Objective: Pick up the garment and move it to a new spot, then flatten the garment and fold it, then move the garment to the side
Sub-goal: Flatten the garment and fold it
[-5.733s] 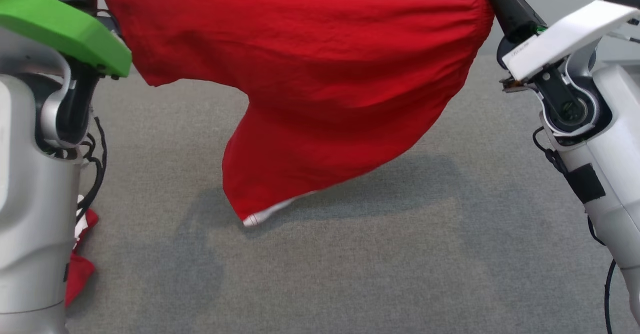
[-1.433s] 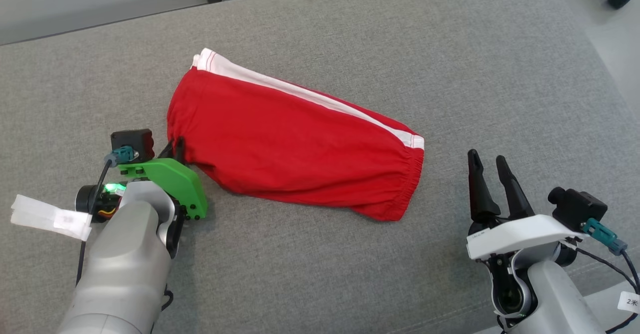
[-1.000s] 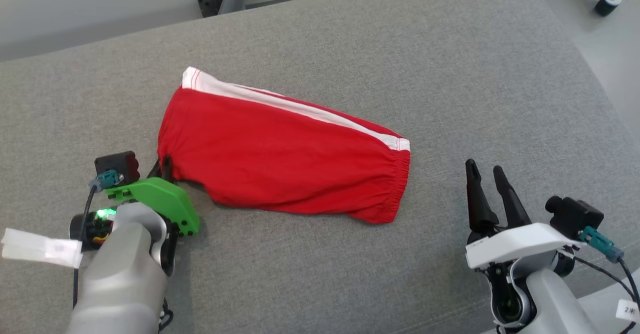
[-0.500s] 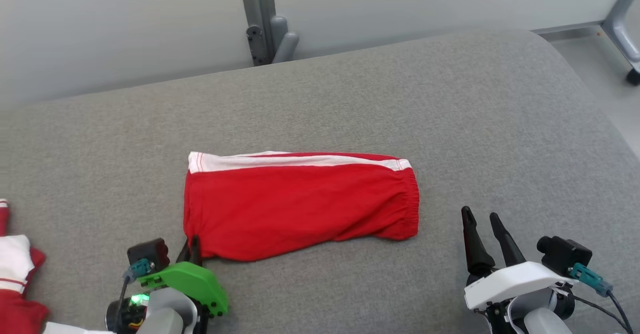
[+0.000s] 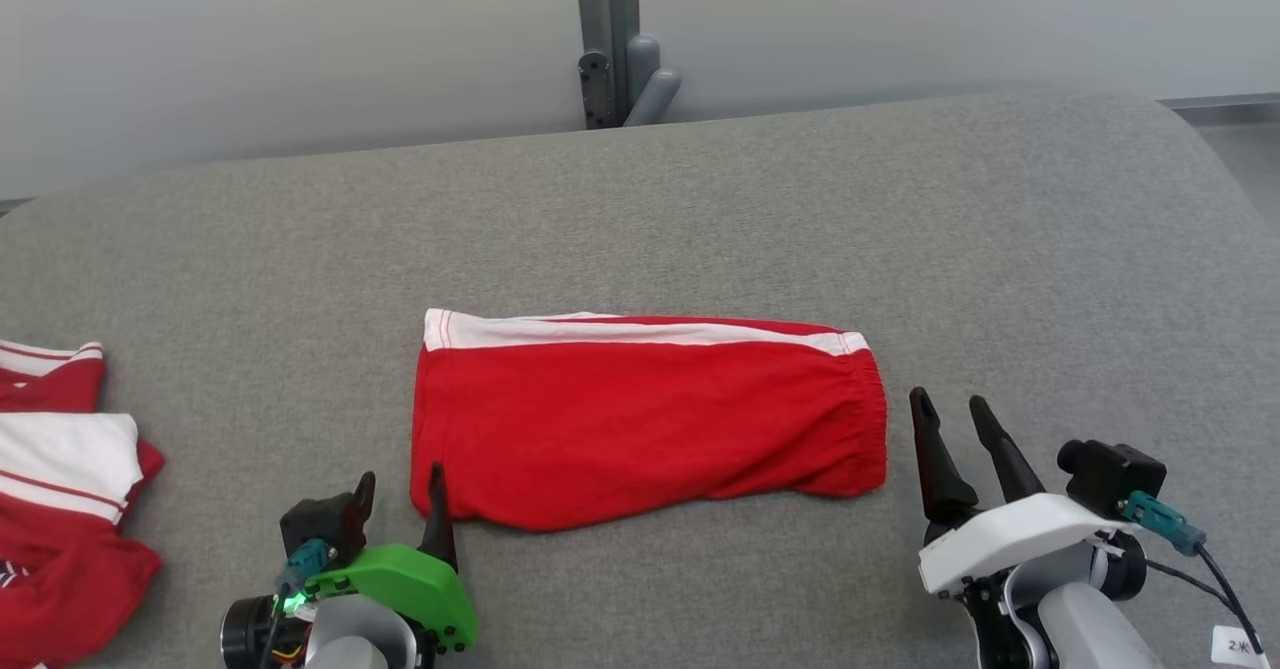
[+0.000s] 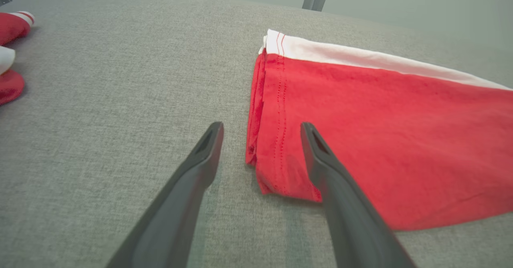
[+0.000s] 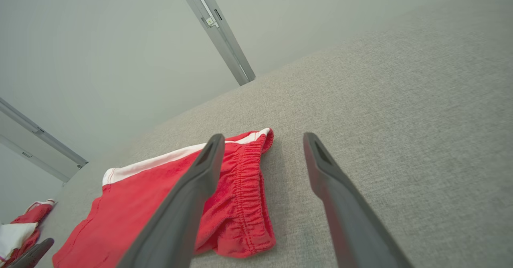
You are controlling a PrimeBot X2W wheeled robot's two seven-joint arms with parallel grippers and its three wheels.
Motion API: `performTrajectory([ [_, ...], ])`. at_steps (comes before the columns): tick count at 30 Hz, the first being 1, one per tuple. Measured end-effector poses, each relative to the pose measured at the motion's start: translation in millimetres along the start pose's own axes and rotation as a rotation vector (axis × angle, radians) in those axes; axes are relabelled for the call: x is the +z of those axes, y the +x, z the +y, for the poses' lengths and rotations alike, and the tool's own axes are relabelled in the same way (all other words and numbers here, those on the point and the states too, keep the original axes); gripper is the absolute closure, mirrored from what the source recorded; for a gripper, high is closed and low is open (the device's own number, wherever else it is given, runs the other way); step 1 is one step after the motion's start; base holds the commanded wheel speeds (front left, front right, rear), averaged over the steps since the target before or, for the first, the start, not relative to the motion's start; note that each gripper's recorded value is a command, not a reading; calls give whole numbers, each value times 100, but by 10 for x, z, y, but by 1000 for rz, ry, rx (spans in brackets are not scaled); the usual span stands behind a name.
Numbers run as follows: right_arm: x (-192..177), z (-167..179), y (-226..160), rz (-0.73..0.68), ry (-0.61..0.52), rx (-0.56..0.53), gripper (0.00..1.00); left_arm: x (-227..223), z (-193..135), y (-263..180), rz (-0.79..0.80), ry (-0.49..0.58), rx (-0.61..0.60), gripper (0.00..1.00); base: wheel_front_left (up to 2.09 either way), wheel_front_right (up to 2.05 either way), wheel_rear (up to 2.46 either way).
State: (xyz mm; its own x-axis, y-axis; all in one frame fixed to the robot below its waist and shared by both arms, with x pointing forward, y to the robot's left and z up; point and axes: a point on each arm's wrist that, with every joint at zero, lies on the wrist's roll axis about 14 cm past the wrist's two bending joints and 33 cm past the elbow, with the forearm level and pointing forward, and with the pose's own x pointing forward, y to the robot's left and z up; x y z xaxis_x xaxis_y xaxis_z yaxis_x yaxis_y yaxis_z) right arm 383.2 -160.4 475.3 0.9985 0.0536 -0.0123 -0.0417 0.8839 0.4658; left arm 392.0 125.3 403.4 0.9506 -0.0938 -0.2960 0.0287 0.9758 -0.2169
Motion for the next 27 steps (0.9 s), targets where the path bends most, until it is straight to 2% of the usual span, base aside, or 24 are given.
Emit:
performTrajectory([
  [3,-79,26,127,37,-40,21,0,4,41,-45,-12,18,6,0,0,0,0],
  [10,-528,24,343,206,-127,36,0,199,108,-125,-89,38,18,0,0,0,0],
  [21,-1095,114,484,411,-187,67,0,131,286,-255,-84,29,70,0,0,0,0],
  [22,-1116,140,498,419,-182,73,14,122,302,-261,-82,28,75,0,0,0,0],
  [24,-1155,182,509,429,-167,78,100,100,322,-271,-75,28,81,0,0,0,0],
  [27,-1177,236,512,437,-158,91,100,84,325,-277,-70,32,80,0,0,0,0],
])
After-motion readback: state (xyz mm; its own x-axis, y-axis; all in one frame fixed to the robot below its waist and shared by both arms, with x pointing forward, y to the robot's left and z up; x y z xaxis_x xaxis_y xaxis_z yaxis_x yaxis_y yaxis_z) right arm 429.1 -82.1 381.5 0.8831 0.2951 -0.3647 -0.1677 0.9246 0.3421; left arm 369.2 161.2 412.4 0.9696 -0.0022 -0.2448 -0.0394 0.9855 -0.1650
